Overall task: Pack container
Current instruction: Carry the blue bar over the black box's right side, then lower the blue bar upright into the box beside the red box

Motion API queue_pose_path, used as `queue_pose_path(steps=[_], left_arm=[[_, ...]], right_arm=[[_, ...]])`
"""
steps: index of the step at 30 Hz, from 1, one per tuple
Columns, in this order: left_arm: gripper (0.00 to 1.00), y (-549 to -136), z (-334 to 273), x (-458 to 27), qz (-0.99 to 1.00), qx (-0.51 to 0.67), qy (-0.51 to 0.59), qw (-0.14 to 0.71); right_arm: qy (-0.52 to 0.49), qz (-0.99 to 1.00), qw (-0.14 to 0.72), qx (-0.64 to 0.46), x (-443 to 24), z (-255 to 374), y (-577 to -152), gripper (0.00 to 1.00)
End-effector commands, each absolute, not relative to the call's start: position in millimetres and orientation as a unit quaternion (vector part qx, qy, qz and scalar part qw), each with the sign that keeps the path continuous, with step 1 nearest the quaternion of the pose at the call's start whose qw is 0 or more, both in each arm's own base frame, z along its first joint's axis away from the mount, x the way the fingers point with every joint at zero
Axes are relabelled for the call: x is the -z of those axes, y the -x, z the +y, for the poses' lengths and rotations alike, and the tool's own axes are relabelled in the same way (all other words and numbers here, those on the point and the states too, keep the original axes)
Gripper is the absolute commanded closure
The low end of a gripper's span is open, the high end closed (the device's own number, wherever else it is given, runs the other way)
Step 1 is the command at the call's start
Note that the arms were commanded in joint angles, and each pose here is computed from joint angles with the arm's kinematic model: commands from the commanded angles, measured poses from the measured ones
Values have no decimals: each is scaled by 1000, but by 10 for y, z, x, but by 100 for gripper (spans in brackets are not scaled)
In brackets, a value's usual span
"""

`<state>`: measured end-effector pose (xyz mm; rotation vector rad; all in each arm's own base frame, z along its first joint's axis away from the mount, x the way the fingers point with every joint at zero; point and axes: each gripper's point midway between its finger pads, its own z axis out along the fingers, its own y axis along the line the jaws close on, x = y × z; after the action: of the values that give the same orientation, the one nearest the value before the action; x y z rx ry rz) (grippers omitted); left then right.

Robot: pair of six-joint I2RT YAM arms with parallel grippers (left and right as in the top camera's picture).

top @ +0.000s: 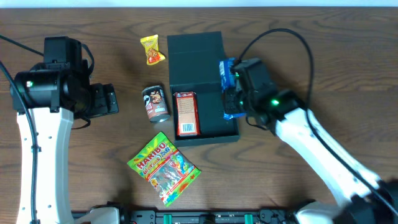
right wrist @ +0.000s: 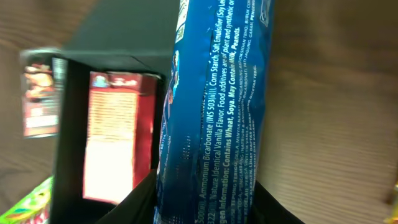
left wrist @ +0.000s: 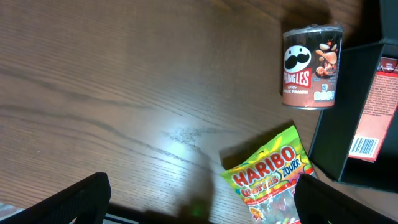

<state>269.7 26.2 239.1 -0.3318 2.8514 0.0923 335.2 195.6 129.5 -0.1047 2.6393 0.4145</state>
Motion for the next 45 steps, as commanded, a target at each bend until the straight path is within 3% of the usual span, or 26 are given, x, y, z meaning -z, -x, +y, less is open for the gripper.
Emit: queue_pose_path(steps=[1, 20, 36, 39, 41, 45], left_arm=[[5, -2694, 284, -2397, 982, -34, 125, 135], [5, -2694, 284, -2397, 982, -34, 125, 135], [5, -2694, 284, -2397, 982, -34, 124, 135], [5, -2694, 284, -2397, 982, -34, 125, 135], [5, -2694, 284, -2397, 982, -34, 125, 135], [5, -2694, 284, -2397, 982, -34, 125, 135]], right_arm=[[23, 964, 201, -170, -1149, 2109, -3318, 80], [5, 983, 134, -121, -576, 2059, -2945, 74], [-1, 982, 159, -97, -654, 1974, -3038, 56], [7, 978, 178, -108, -806, 2013, -3099, 57], [13, 974, 193, -114, -924, 2031, -3137, 67], [23, 969, 213, -122, -1187, 2026, -3138, 69]])
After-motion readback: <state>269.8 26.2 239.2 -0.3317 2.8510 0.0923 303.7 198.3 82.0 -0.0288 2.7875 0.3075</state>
